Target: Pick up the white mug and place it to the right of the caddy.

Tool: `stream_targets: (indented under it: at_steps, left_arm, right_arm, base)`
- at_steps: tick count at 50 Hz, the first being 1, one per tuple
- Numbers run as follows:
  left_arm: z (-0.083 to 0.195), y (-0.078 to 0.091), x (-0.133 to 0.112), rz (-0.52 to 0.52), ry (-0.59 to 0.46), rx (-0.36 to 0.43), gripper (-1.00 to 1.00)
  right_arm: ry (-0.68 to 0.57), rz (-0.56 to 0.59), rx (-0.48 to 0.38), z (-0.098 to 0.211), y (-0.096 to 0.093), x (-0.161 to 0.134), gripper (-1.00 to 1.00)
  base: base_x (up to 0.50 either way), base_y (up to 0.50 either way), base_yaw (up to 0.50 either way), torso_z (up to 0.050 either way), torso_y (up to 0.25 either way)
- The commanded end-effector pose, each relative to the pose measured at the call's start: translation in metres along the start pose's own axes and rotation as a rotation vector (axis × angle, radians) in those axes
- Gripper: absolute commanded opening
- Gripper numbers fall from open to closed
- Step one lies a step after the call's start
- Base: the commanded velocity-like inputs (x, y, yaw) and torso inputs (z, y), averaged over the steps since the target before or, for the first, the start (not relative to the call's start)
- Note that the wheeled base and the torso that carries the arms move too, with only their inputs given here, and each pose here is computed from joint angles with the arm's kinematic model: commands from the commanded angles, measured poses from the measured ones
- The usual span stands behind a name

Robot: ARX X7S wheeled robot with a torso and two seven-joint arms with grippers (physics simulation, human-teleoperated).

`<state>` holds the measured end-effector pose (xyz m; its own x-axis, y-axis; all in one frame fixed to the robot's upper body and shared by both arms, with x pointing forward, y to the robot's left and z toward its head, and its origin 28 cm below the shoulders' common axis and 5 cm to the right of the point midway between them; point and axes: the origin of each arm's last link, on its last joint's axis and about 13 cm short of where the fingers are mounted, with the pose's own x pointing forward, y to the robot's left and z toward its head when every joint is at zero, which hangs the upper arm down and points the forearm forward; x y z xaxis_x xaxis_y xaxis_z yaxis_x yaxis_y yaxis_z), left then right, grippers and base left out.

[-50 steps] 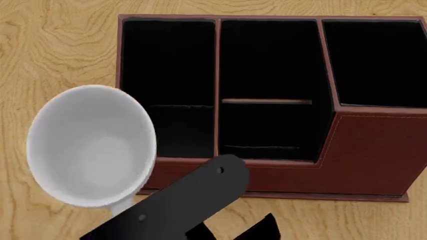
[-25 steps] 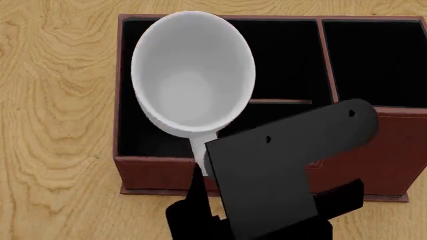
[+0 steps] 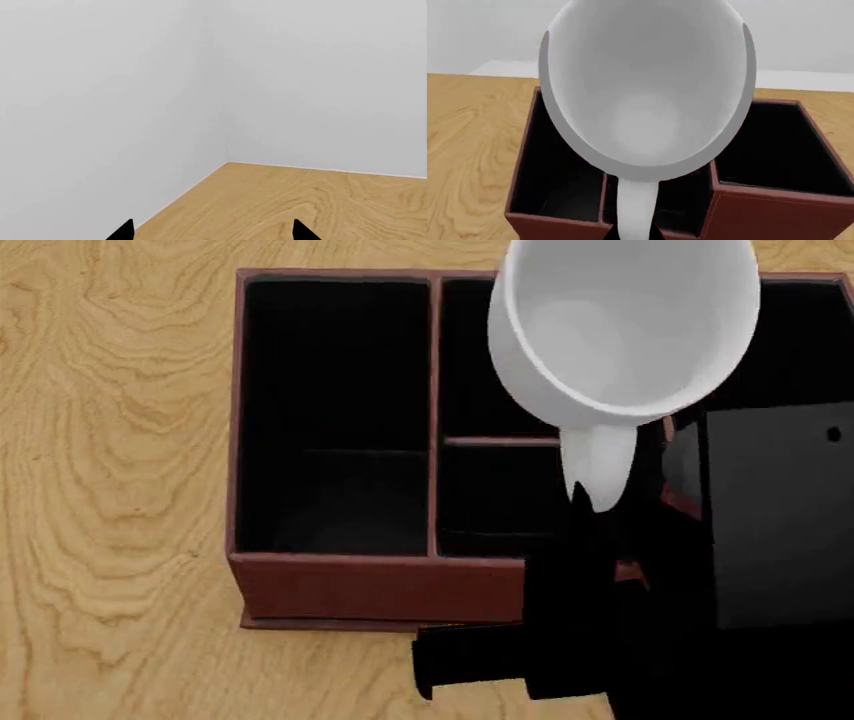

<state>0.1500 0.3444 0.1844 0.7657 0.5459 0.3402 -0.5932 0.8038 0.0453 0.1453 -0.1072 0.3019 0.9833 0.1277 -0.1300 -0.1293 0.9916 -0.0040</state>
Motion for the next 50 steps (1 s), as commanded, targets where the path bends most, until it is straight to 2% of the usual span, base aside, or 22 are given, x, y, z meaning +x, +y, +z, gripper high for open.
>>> stream_targets:
  at_steps: [1, 10, 27, 50]
  left_arm:
    - [-0.003, -0.002, 0.003, -0.006, 0.002, -0.004, 1.0]
    - [-0.003, -0.002, 0.004, -0.007, 0.003, -0.007, 1.0]
    - [-0.006, -0.004, 0.006, -0.014, 0.005, -0.011, 1.0]
    - [-0.012, -0.011, 0.01, -0.031, 0.016, -0.014, 1.0]
  right_arm:
    - [-0.067, -0.134, 0.038, 0.011, -0.017, -0.002, -1.0]
    - [-0.086, -0.25, 0.078, 0.014, -0.034, -0.003, -1.0]
    - [-0.104, -0.35, 0.105, 0.014, -0.046, -0.011, -1.0]
    - [-0.098, -0.546, 0.138, 0.011, -0.073, -0.015, -1.0]
  base:
    - [0.0, 0.0, 0.0, 0.0, 0.01]
    - [0.0, 0.0, 0.0, 0.0, 0.0]
    - [0.0, 0.0, 0.0, 0.0, 0.001]
    - [0.0, 0.0, 0.0, 0.0, 0.0]
